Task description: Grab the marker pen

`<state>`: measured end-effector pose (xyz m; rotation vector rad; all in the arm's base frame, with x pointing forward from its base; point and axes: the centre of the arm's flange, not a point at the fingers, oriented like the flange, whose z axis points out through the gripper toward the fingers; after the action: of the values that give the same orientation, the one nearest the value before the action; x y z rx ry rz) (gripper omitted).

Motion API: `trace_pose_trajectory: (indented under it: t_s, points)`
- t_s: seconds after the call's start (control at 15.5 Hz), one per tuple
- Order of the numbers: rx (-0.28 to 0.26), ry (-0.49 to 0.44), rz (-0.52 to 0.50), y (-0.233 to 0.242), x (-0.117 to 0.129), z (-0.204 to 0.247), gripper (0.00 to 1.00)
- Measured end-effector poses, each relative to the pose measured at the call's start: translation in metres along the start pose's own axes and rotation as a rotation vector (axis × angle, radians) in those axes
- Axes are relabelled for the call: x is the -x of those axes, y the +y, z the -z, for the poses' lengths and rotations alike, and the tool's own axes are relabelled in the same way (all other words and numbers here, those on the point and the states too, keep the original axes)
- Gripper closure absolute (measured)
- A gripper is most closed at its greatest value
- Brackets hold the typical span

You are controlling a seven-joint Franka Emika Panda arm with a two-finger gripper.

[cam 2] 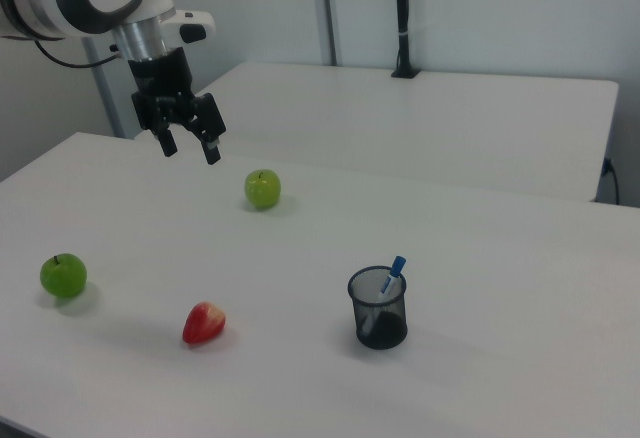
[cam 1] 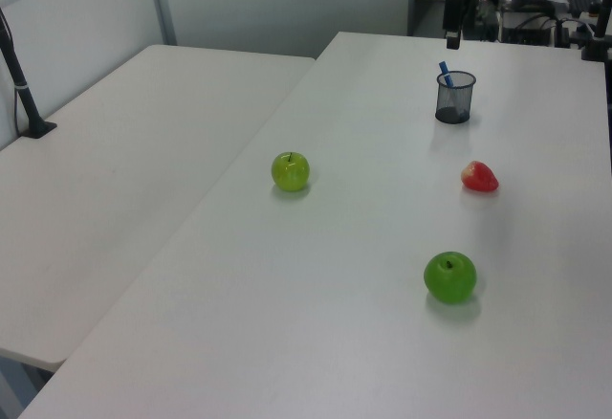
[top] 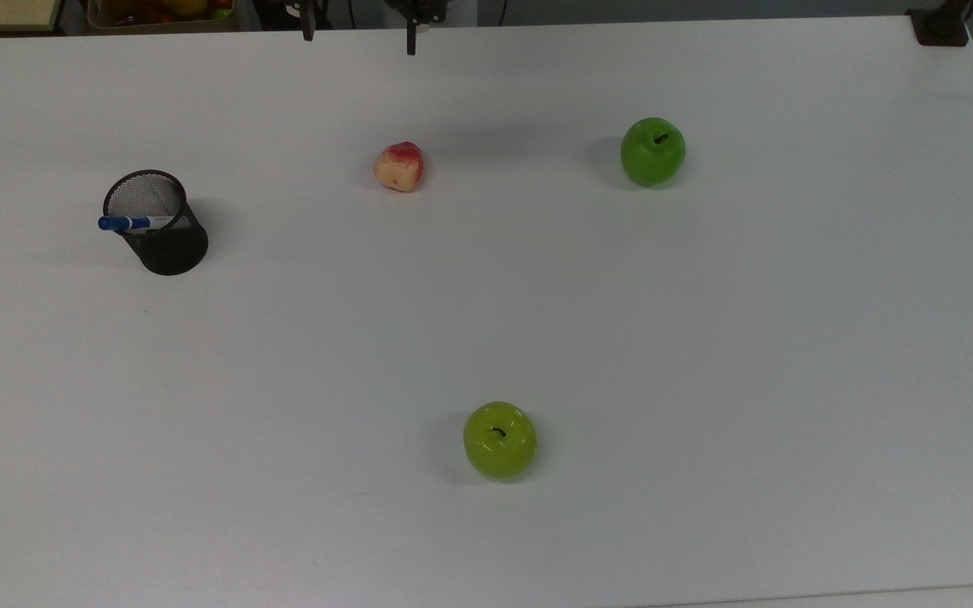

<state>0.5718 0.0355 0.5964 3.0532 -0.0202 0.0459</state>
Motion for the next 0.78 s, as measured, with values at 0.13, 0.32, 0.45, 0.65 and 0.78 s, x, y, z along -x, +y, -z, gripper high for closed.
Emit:
trace_pose_trajectory:
  t_s: [0.13,0.32,0.45,0.65,0.78]
  points:
    - [0.000,0.000,0.001,-0.0009,-0.0011,0.0002,0.00]
    - [0.000,-0.001,-0.001,0.0003,-0.0011,-0.0001,0.00]
    - [0.000,-0.003,-0.002,0.0007,-0.0009,-0.0002,0.00]
    - [0.000,-0.003,-0.002,0.0009,-0.0009,-0.0003,0.00]
    - [0.000,-0.003,-0.003,0.0014,-0.0010,-0.0003,0.00]
